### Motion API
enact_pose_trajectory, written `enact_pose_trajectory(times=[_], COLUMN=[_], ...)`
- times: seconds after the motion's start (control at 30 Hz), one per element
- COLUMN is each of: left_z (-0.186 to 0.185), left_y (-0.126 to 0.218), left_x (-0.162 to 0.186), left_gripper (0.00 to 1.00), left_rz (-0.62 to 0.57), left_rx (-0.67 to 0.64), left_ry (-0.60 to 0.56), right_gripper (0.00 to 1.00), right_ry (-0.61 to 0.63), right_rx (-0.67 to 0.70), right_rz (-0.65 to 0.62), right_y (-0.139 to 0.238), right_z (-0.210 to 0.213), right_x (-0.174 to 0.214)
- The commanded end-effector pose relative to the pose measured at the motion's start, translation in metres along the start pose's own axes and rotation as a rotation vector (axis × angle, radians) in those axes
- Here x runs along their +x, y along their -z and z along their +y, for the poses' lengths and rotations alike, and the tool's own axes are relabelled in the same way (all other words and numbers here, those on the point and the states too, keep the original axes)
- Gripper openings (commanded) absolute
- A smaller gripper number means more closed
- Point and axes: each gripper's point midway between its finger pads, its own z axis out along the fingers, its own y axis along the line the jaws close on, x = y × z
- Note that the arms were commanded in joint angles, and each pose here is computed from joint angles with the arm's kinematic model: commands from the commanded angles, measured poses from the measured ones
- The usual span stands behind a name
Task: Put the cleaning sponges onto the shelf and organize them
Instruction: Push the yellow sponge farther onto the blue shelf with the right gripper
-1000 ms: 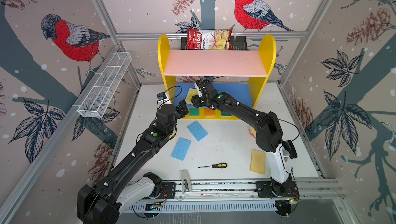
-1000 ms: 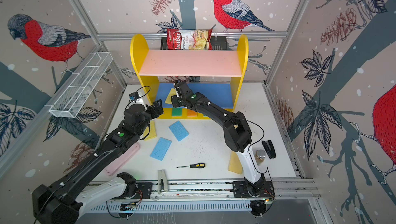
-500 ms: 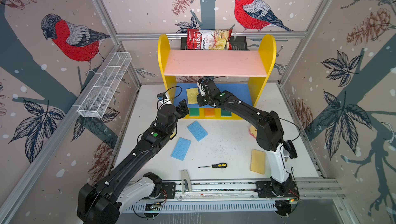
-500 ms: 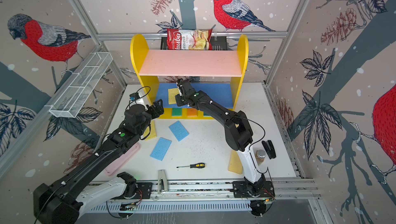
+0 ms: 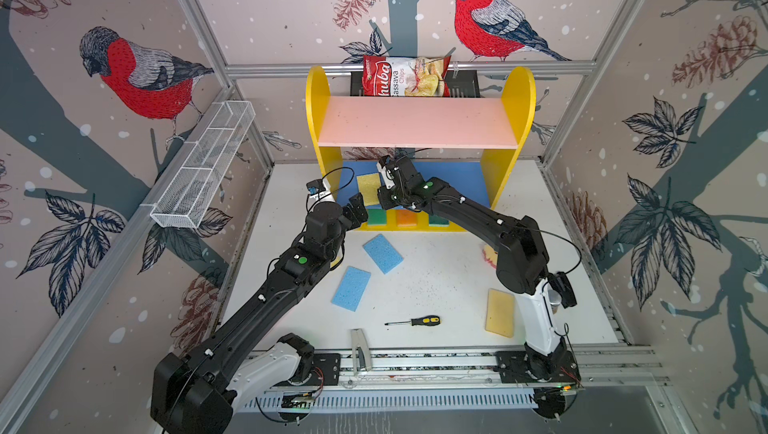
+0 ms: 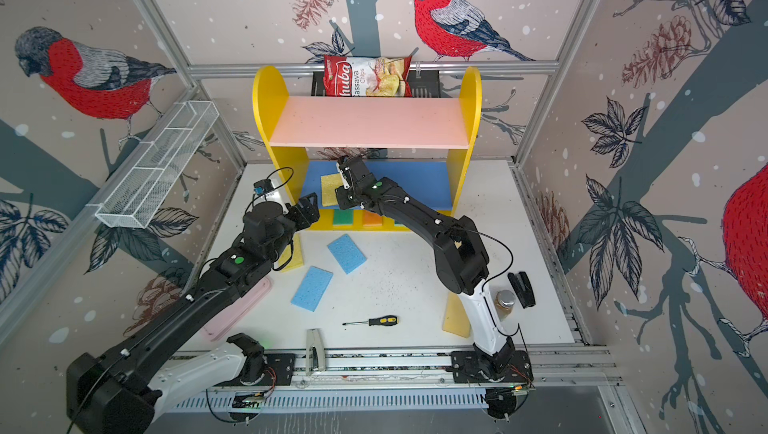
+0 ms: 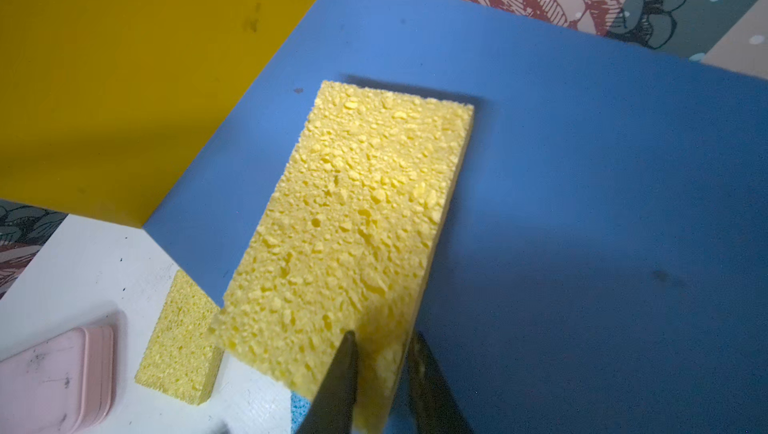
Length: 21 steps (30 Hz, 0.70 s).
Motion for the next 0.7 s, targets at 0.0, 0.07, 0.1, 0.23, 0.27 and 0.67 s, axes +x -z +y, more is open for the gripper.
enact_pose_trajectory(times=[0.0,0.07,0.1,0.23,0.27,0.67], left_z=[-0.006,-0.007,-0.007,-0.007,-0.007,-0.005], left_y=[0.0,0.0,0.001,0.0,-0.001,0.0], left_x=[-0.007,-0.007,-0.007,-0.005,-0.004,-0.003], left_gripper=[0.88,0.88,0.88,0.88,0.88,0.88], left_rz=[-0.025,-0.023,-0.024,-0.018,-0.016,-0.018], left_rx=[0.026,0.029,0.029,0.034,0.033,0.031], left_ry=[0.013,0.011,0.011,0.016,0.015,0.018], right_gripper=[0.32,0.32,0.29,0.09,0.07,0.0], right_ry=[-0.034,-0.043,-0.044,-0.066,-0.077,-0.237], right_rx=[-0.011,-0.012,-0.011,-0.024,-0.037,-0.072], right_rz=[0.002,0.0,-0.001,0.008,0.012,-0.068], right_y=[0.005,0.006,0.005,0.001,-0.001,0.009], right_z=[0.001,0.0,-0.001,-0.001,0.0,-0.019], right_x=[-0.001,-0.002,-0.002,0.0,0.0,-0.015])
